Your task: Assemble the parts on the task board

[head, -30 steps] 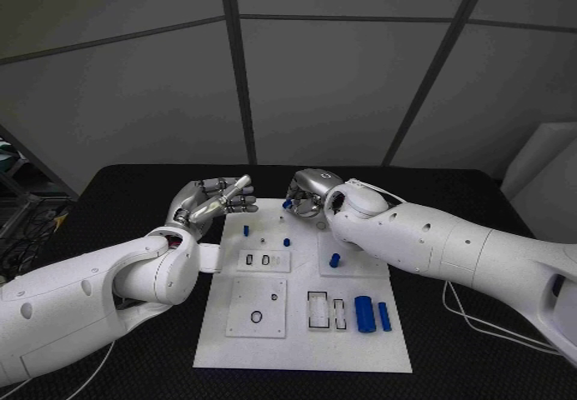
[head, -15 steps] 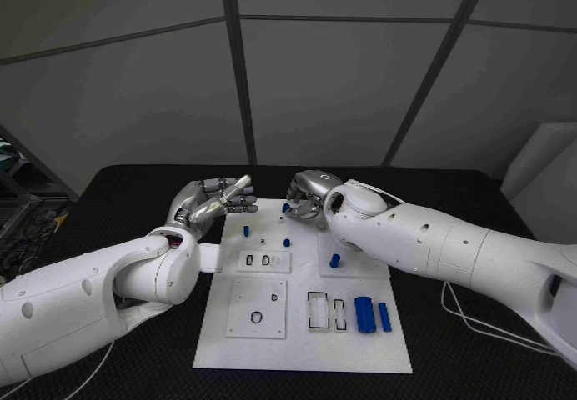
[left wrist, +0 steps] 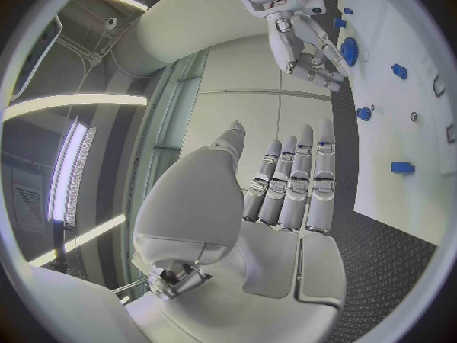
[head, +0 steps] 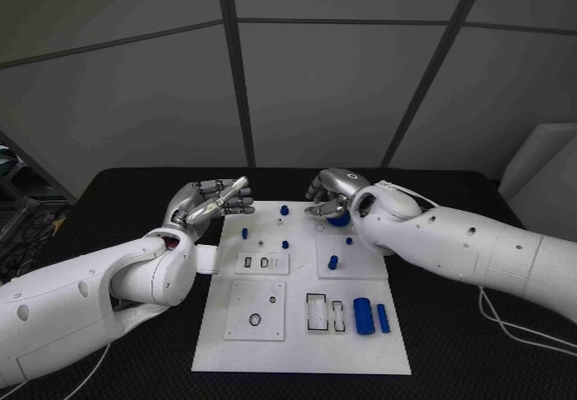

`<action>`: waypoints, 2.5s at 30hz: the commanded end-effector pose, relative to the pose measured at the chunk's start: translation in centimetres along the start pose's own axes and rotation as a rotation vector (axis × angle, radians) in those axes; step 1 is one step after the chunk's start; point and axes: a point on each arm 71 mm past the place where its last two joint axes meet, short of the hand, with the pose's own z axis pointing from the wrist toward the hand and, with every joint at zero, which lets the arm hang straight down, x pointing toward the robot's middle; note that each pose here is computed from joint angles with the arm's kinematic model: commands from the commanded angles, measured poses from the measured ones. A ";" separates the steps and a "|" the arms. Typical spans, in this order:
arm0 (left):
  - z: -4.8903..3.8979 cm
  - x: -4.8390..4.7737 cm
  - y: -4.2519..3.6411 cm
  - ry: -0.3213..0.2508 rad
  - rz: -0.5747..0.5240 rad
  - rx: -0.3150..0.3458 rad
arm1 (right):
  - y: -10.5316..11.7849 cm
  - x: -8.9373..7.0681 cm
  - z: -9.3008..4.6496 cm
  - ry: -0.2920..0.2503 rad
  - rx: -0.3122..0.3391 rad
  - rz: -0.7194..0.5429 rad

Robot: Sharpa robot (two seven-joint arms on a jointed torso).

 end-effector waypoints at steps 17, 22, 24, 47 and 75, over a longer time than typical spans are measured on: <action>0.19 0.00 -0.02 0.010 -0.002 0.004 | -6.2 -2.8 -2.8 0.150 0.180 0.133; 0.22 -0.04 0.00 0.009 -0.001 0.004 | -6.2 -2.4 -2.6 0.182 0.183 0.112; 0.23 -0.04 0.01 0.009 -0.001 0.004 | -6.2 -2.3 -2.5 0.189 0.184 0.100; 0.27 0.03 0.05 0.011 -0.003 0.002 | -5.8 -1.6 -1.8 0.235 0.174 0.077; 0.38 0.08 0.14 0.011 -0.003 -0.001 | -5.5 -1.2 -1.2 0.237 0.176 0.017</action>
